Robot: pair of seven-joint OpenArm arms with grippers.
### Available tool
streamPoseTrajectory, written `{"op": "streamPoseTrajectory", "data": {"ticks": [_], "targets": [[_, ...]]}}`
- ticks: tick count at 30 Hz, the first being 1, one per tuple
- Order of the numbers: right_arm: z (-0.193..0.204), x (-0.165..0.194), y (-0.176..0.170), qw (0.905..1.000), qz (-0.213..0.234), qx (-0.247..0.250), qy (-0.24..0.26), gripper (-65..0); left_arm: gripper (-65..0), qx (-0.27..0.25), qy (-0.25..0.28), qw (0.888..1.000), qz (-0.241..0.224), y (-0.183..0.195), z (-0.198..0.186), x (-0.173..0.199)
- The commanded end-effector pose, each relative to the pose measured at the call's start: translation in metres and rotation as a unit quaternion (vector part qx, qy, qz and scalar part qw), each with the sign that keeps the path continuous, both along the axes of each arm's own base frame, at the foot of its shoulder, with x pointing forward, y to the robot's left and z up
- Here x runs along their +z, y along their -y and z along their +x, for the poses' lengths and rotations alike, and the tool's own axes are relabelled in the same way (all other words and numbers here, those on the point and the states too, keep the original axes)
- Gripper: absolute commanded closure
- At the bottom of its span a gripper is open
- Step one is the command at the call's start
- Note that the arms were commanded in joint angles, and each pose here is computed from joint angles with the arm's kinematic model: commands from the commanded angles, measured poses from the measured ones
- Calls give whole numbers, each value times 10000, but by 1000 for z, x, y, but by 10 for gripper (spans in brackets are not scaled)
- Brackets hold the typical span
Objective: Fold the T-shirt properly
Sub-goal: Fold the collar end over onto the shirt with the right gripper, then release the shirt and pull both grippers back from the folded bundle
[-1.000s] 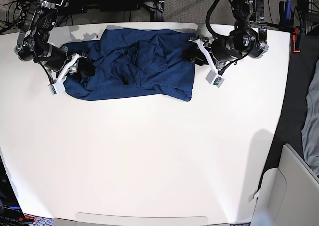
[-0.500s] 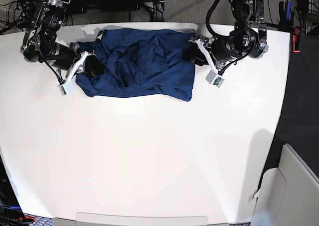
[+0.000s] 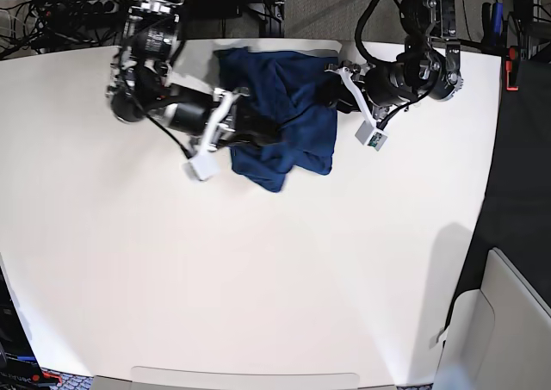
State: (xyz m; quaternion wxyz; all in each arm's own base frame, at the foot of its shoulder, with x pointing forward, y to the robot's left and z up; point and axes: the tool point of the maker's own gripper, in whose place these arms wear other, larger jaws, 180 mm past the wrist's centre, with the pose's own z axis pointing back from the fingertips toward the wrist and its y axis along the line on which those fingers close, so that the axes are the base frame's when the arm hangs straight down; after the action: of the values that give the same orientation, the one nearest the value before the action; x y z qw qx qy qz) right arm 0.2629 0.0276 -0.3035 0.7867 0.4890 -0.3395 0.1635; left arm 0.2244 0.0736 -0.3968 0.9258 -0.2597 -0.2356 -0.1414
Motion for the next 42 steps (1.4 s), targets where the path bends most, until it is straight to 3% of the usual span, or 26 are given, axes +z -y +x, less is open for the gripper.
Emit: {"op": "streamPoseTrajectory", "data": {"ticks": [1,6,12,15,20,24,30,34,39,42], "targets": [[9,14,-3,9996,146,-9,225,-8,-199,-34,88,10000,-8,0,3,5],[17,0,-22,9988,-267,383,154,-9,-199,-33,72,10000,-3,0,3,4],[15,-44,-37,9946,-564,725,-492,-11,-199,-33,72,10000,-3,0,3,4],[12,-45,-53,9925,-543,980,-497,-64,-199,-33,72,10000,-3,0,3,4],[-3,-39,-79,9861,-622,1508,-316,-246,-199,-30,78,10000,-6,0,3,5],[-7,-14,-94,9810,-690,1800,224,-254,-199,-29,91,10000,11,-2,3,5],[-3,12,-91,9805,-686,1702,710,-254,-199,-24,104,9999,12,-2,4,5],[7,17,-68,9866,-688,1254,786,-254,-199,49,206,9998,47,-8,8,10],[38,2,14,9901,-1194,310,673,-254,-199,486,655,9964,218,-37,22,36],[52,-4,68,9856,-1554,-230,625,-254,-199,482,891,9945,283,-38,22,51]]}}
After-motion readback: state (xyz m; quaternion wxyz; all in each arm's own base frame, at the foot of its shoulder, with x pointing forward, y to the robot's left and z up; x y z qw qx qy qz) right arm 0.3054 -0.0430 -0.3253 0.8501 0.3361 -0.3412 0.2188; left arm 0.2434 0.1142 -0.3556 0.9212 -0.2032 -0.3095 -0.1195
